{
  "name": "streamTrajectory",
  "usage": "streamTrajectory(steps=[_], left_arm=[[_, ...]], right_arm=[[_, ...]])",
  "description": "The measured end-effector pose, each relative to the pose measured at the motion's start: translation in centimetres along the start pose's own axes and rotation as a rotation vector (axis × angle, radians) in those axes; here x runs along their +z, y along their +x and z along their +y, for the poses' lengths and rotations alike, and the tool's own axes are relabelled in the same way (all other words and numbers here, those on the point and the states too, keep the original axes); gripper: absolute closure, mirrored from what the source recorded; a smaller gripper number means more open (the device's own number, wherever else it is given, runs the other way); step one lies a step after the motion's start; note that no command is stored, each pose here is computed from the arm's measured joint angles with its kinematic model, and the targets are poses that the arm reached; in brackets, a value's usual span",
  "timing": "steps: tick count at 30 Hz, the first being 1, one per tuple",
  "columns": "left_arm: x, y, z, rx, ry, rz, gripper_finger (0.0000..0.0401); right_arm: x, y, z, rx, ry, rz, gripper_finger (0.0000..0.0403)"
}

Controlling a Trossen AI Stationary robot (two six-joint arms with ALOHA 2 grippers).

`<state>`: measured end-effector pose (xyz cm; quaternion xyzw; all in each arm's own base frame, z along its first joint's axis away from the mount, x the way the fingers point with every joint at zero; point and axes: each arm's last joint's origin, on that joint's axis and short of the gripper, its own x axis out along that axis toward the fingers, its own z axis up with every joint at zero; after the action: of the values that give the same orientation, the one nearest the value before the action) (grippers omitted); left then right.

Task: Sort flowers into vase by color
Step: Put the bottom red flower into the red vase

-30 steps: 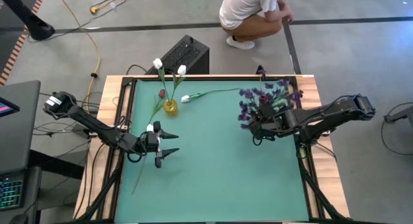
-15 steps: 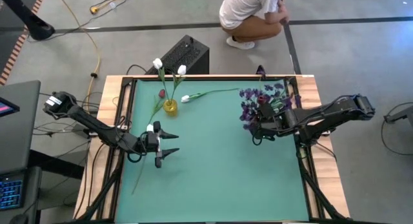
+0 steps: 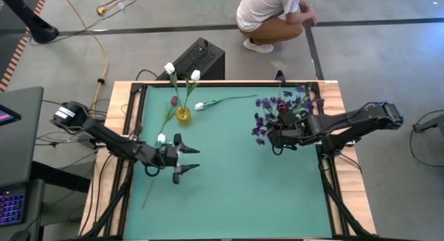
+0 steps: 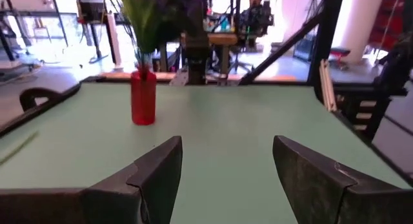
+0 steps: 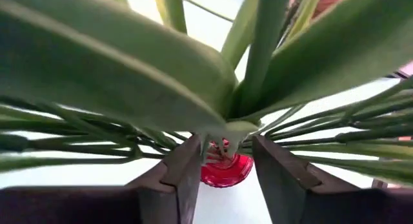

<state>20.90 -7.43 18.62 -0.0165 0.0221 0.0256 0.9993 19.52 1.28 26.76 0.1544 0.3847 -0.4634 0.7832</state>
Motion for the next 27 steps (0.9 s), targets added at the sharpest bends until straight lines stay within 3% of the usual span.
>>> streamTrajectory(steps=[10,20,27], left_arm=[[-0.7,4.7,-2.0,-0.035,0.078,0.073,0.017],[-0.4,12.1,-3.0,-0.074,0.083,0.073,0.017],[-0.2,18.9,-0.4,0.098,0.109,0.076,0.017]], right_arm=[[0.2,0.3,-0.3,-0.002,-0.009,0.039,0.0203],[0.3,0.3,-0.2,0.009,-0.004,0.04,0.0245],[0.3,0.3,-0.2,0.012,-0.004,0.043,0.0276]])
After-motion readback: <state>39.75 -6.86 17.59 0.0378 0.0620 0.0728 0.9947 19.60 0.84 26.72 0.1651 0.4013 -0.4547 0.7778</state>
